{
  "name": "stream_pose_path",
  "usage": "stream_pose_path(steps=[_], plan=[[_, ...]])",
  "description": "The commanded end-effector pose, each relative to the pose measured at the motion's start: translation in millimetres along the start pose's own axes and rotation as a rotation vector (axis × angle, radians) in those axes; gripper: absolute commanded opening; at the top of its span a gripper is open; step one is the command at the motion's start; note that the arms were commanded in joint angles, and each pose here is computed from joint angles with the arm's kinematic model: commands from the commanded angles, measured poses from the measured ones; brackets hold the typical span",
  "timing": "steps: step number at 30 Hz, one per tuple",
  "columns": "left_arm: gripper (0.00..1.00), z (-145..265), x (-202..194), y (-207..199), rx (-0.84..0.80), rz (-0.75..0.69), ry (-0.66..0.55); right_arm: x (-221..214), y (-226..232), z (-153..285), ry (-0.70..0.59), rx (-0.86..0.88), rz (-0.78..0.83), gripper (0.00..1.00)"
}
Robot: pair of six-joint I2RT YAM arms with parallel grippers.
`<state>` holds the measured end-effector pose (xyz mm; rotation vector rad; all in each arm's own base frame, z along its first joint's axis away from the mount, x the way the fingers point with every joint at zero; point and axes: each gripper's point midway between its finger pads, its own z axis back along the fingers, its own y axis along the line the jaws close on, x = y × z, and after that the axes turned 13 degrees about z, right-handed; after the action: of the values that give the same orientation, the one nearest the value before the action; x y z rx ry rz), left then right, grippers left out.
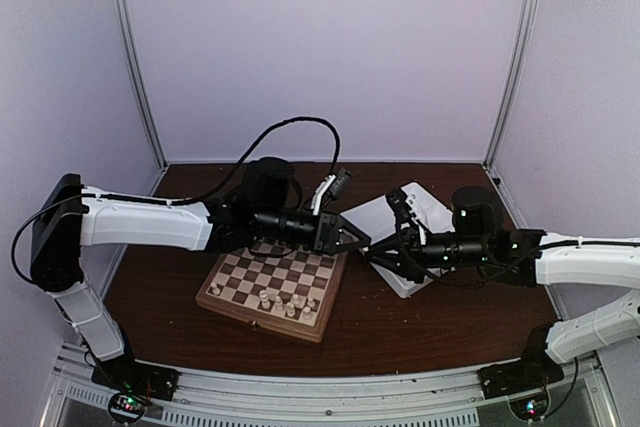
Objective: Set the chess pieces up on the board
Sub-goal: Place the chess piece on the chessboard.
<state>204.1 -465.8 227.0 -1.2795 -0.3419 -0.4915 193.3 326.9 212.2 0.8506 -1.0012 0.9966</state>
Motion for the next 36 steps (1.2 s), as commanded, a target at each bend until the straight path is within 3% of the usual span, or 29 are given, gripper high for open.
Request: stream_pose_path(steps=[1, 7, 18, 26, 32, 36], plan=[[0.19, -3, 9, -18, -0.06, -0.042, -0.014, 16, -1, 0, -0.033, -0.018, 0.028, 0.09], [0.28, -3, 7, -18, -0.057, -0.037, -0.006, 16, -3, 2, -0.036, -0.034, 0.029, 0.08], [0.28, -6, 3, -17, -0.053, -0.032, 0.008, 18, -4, 4, -0.042, -0.045, 0.03, 0.08], [0.18, -7, 2, -15, -0.051, -0.03, 0.012, 18, -4, 3, -0.044, -0.046, 0.032, 0.08], [0.16, -8, 0, -15, -0.051, -0.027, 0.02, 18, -4, 3, -0.043, -0.046, 0.029, 0.08], [0.08, -9, -1, -13, -0.046, -0.028, 0.023, 17, -4, 3, -0.043, -0.046, 0.025, 0.09]])
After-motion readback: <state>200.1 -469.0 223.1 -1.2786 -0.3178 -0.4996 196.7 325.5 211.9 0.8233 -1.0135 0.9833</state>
